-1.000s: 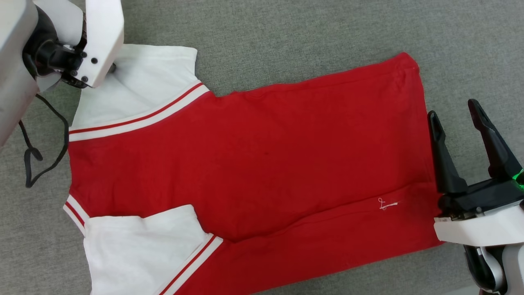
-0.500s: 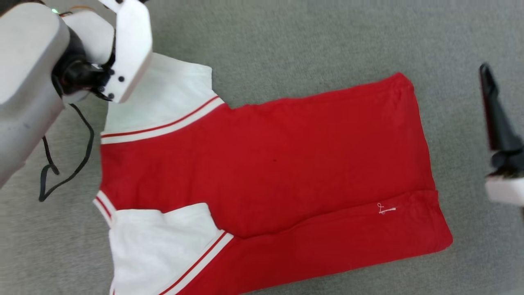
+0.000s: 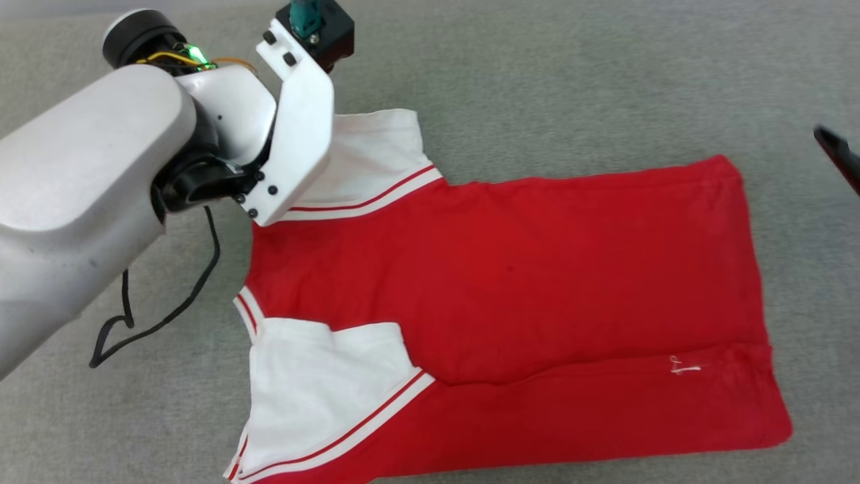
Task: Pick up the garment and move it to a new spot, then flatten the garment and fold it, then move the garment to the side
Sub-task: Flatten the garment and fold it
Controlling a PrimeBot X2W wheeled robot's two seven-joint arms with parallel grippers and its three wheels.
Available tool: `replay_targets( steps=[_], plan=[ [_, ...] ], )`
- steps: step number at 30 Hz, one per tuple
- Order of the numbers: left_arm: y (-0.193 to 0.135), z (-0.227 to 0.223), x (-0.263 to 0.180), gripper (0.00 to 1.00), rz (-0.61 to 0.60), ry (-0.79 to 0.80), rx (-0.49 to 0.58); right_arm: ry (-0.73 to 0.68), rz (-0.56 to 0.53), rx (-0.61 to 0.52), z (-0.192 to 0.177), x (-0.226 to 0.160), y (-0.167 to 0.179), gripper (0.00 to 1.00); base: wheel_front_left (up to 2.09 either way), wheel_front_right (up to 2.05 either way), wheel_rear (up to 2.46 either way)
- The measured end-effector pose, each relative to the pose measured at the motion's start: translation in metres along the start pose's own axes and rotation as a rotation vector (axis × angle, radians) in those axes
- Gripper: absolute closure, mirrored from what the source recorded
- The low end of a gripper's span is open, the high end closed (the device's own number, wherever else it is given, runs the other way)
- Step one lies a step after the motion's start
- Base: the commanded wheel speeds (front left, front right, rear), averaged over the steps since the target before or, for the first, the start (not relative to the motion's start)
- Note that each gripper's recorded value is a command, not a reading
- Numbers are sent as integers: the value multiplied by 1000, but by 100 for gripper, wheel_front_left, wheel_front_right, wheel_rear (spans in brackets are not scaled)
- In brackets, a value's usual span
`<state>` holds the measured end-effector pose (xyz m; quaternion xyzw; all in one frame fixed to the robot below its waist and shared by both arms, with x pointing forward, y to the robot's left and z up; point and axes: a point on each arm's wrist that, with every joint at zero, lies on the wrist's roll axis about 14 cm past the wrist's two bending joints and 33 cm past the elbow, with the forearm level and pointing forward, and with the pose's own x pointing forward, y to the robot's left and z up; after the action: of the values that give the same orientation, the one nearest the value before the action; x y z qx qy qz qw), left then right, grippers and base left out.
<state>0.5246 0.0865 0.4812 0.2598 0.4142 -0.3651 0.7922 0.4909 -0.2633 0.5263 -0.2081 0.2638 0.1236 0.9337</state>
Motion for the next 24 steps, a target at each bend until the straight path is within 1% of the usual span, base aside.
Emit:
replay_targets(
  steps=[4, 8, 10, 13, 15, 16, 17, 21, 24],
  plan=[
    [-4, -5, 5, 100, -17, -15, -2, 246, 92, -9, -30, 16, 10, 0, 0, 0, 0],
    [-6, -7, 13, 100, -35, -33, -5, 425, 162, -5, -50, 32, 21, 0, 0, 0, 0],
    [-3, -9, 17, 100, -36, -36, -10, 492, 184, 5, -59, 41, 25, 0, 0, 0, 0],
    [0, -14, 25, 100, -41, -37, -18, 562, 203, 23, -72, 57, 30, 0, 0, 0, 0],
    [3, -15, 29, 100, -43, -44, -25, 584, 223, 41, -78, 69, 38, 0, 0, 0, 0],
    [7, -18, 36, 100, -45, -46, -34, 605, 264, 55, -88, 85, 56, 0, 0, 0, 0],
    [9, -19, 39, 100, -45, -47, -38, 614, 278, 56, -92, 90, 61, 0, 0, 0, 0],
    [11, -26, 47, 100, -50, -44, -51, 666, 310, 26, -109, 98, 73, 0, 0, 0, 0],
    [14, -27, 49, 100, -47, -48, -58, 672, 325, 12, -112, 100, 77, 0, 0, 0, 0]
  ],
)
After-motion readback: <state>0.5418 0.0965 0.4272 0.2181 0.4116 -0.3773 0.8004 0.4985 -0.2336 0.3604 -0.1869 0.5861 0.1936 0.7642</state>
